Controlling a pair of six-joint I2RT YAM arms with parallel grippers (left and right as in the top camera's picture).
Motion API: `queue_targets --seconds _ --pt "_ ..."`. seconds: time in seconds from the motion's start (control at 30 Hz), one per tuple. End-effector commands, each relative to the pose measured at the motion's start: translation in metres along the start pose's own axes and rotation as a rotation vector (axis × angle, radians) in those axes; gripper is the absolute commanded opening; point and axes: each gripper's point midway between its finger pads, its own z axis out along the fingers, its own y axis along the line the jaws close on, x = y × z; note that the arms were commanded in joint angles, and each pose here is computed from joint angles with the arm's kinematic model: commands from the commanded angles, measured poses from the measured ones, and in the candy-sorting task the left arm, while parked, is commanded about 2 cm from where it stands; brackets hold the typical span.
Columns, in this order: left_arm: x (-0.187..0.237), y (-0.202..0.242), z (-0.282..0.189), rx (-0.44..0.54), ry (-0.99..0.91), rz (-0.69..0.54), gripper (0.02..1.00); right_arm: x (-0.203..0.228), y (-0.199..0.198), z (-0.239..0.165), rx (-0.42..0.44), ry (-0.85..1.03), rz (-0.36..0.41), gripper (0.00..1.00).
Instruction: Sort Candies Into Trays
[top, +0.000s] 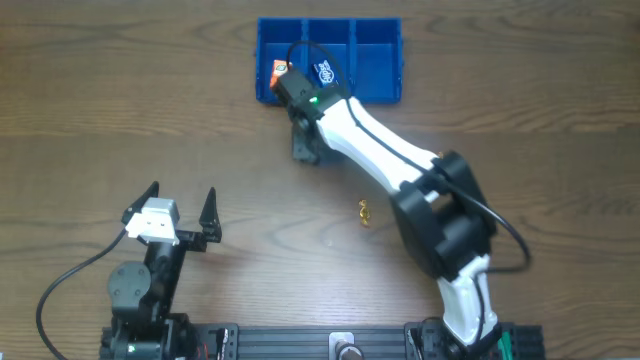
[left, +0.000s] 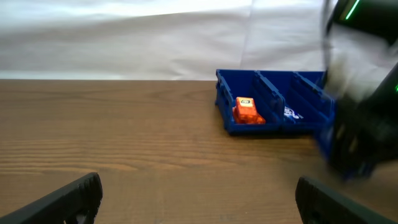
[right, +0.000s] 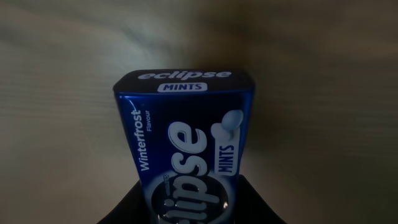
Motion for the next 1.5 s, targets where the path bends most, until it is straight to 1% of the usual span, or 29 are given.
queue_targets --seconds 0.03,0.07,0.17,0.23,0.3,0.37,0.43,0.57,0.67,0.87,1.03,1.17,1.2,1.23,1.27,1.33,1.5 --pt "0.016 -0.001 0.001 0.012 0.046 0.008 0.998 -0.083 -0.025 -0.125 0.028 -0.367 0.09 0.077" --pt "0.016 -0.001 0.001 0.012 0.046 0.008 0.998 -0.099 -0.033 -0.139 0.049 -0.419 0.102 0.071" --pt "0.016 -0.001 0.001 0.012 0.046 0.008 0.998 -0.131 -0.04 -0.161 0.065 -0.53 0.074 0.088" --pt "0.016 -0.001 0.001 0.012 0.046 0.008 0.998 -0.149 -0.044 -0.165 0.086 -0.592 0.057 0.115" --pt "0.016 -0.001 0.001 0.012 0.046 0.008 0.998 -0.164 -0.048 -0.158 0.098 -0.623 0.055 0.121" --pt "0.016 -0.001 0.001 0.012 0.046 0.008 0.996 -0.174 -0.05 -0.144 0.103 -0.626 0.07 0.121" --pt "0.016 -0.001 0.001 0.012 0.046 0.008 0.998 -0.183 -0.051 -0.12 0.097 -0.607 0.077 0.119" --pt "0.016 -0.001 0.001 0.012 0.046 0.008 0.996 -0.187 -0.045 -0.079 0.048 -0.545 0.067 0.119" --pt "0.016 -0.001 0.001 0.012 0.046 0.008 0.996 -0.185 -0.038 -0.06 0.023 -0.512 0.056 0.117" --pt "0.016 -0.001 0.001 0.012 0.046 0.008 0.998 -0.183 -0.038 -0.046 0.029 -0.488 0.053 0.134" --pt "0.016 -0.001 0.001 0.012 0.046 0.008 0.998 -0.183 -0.033 -0.046 0.024 -0.491 0.047 0.163" --pt "0.016 -0.001 0.001 0.012 0.046 0.008 0.998 -0.181 -0.034 -0.045 0.026 -0.484 0.045 0.347" --pt "0.016 -0.001 0.001 0.012 0.046 0.008 0.998 -0.18 -0.034 -0.045 0.027 -0.481 0.044 0.459" --pt "0.016 -0.001 0.001 0.012 0.046 0.008 0.998 -0.179 -0.033 -0.044 0.021 -0.475 0.037 0.623" --pt "0.016 -0.001 0.001 0.012 0.046 0.008 0.998 -0.178 -0.031 -0.044 0.014 -0.469 0.026 0.68" --pt "0.016 -0.001 0.001 0.012 0.046 0.008 0.998 -0.176 -0.028 -0.043 0.002 -0.458 0.008 0.73" --pt "0.016 -0.001 0.001 0.012 0.046 0.008 0.998 -0.166 -0.023 -0.048 0.004 -0.434 -0.011 0.739"
